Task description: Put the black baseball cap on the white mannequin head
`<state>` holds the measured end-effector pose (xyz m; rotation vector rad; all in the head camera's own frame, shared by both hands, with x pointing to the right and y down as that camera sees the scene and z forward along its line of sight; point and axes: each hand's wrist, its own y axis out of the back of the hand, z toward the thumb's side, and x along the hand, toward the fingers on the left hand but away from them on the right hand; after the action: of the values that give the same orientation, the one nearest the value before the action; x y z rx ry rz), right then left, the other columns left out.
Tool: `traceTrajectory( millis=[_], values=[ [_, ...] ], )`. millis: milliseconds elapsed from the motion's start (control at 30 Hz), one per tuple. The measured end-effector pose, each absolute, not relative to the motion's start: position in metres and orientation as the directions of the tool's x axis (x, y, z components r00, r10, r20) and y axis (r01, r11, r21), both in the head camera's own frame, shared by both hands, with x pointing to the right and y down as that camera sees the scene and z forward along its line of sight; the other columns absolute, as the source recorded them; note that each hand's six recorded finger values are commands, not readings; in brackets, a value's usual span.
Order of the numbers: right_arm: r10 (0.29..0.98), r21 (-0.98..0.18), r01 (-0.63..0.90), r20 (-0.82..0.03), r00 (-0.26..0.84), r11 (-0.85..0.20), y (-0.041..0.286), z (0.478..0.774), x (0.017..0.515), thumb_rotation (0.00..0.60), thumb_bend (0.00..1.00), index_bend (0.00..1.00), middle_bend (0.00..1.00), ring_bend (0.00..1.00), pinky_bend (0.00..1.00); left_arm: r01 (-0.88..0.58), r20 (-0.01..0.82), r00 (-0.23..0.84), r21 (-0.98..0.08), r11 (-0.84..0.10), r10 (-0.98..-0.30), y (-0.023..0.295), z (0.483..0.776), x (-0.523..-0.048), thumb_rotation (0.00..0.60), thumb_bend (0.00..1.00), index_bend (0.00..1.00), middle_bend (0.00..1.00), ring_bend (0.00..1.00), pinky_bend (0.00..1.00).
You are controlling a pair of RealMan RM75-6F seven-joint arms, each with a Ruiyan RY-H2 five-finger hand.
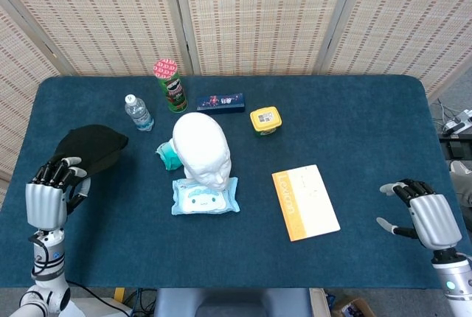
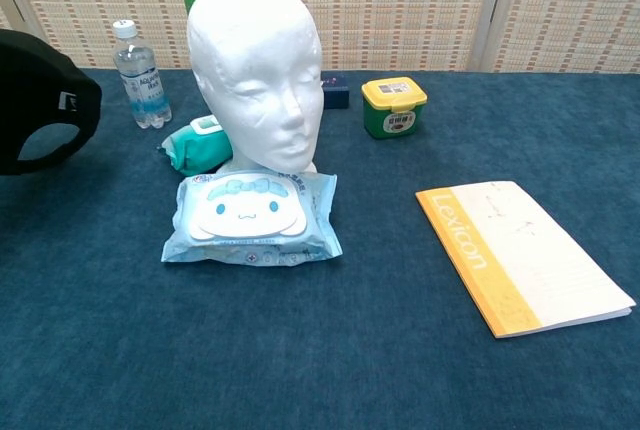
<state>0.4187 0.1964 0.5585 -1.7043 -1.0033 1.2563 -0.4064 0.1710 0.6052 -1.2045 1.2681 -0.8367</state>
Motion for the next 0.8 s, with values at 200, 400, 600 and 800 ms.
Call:
traceTrajectory(
  millis=[200,400,600,800],
  values=[
    [0.913,-0.911,0.144,-0.355,0.202,-0.386,0.197,0.558,0.418,0.600,0.05,0.38,0.45,0.31,0.32,-0.142,-0.309,0.210,-0.948,0.284,-0.928,0.160,0.585,-0.399,0.600,0.45,0.73,0.44,0.29,0.50],
    [0.913,-0.911,0.146,-0.355,0.200,-0.386,0.196,0.558,0.419,0.600,0.05,0.38,0.45,0.31,0.32,-0.148,-0.375,0.276,-0.926,0.346,-0.885,0.149,0.564,-0.381,0.600,0.45,0.75,0.47,0.30,0.51],
    [0.914,-0.911,0.149,-0.354,0.200,-0.385,0.196,0.558,0.419,0.600,0.05,0.38,0.45,0.31,0.32,-0.183,-0.426,0.318,-0.904,0.385,-0.847,0.139,0.545,-0.357,0.600,0.45,0.77,0.47,0.30,0.51],
    [0.914,-0.910,0.151,-0.354,0.201,-0.386,0.196,0.558,0.419,0.600,0.05,0.38,0.45,0.31,0.32,-0.232,-0.472,0.345,-0.880,0.414,-0.811,0.127,0.524,-0.325,0.600,0.44,0.80,0.49,0.31,0.52]
  ],
)
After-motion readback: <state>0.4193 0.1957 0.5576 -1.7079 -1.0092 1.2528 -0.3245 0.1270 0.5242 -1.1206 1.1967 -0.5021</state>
